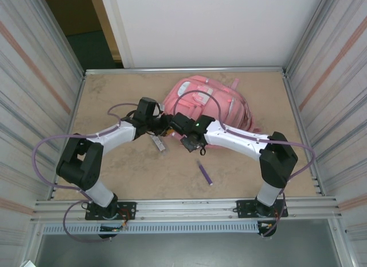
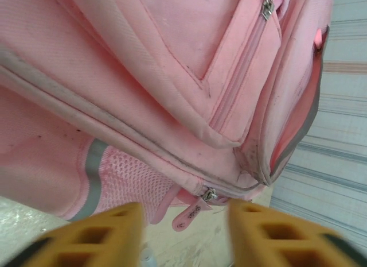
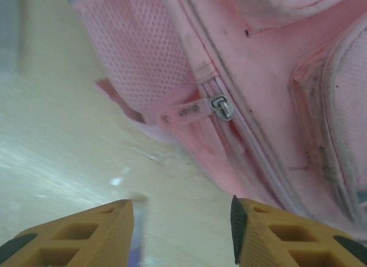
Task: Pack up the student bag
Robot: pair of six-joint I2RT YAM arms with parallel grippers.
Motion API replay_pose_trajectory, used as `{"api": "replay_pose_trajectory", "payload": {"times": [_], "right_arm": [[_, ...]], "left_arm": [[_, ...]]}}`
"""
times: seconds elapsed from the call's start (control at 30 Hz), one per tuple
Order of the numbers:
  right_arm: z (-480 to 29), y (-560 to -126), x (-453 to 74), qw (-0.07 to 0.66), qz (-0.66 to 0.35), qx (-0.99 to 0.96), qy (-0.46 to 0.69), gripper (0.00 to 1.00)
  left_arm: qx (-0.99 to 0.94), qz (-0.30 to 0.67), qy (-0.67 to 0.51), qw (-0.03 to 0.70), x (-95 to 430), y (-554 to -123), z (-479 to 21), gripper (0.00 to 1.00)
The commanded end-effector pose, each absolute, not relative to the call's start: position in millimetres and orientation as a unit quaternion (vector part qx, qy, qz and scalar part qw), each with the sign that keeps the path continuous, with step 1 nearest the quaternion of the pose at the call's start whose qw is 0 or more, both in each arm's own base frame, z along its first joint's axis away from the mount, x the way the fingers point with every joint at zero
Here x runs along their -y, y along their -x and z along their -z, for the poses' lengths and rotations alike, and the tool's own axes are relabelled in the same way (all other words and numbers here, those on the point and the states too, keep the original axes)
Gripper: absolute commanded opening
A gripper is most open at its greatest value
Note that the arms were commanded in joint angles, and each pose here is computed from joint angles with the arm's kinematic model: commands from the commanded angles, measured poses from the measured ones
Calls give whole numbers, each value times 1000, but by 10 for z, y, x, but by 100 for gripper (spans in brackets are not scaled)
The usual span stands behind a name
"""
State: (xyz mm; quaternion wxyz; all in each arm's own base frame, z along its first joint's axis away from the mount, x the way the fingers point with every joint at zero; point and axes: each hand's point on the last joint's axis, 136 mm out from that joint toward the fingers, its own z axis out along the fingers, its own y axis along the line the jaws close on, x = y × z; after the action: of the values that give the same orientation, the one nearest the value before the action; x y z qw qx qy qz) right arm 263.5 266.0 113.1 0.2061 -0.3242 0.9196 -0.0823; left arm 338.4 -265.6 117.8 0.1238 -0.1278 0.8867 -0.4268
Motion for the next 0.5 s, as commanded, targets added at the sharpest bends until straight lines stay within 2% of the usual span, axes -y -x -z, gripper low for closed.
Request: {"api": "replay_pose_trajectory", "payload": {"times": [0.0,0.07,0.23,0.47], "right_arm": [[-1184,-2799,-2698,245,127,-869,410,52],[-1129,-2809,-2803,258,120,-860,423,53],[-1049,-2964,-2907,286,180,-831,442,53],[-772,-3015,-2927,267,230,-823,446,53]], "left_arm": [[-889,418,139,126,2631,-3487,-1167,63],[-888,417,149,122,2653,-3540,-1141,65],[-889,395,189,134,2558,-3751,-988,64],[-888,380,224,130,2476,-3898,-794,48]]}}
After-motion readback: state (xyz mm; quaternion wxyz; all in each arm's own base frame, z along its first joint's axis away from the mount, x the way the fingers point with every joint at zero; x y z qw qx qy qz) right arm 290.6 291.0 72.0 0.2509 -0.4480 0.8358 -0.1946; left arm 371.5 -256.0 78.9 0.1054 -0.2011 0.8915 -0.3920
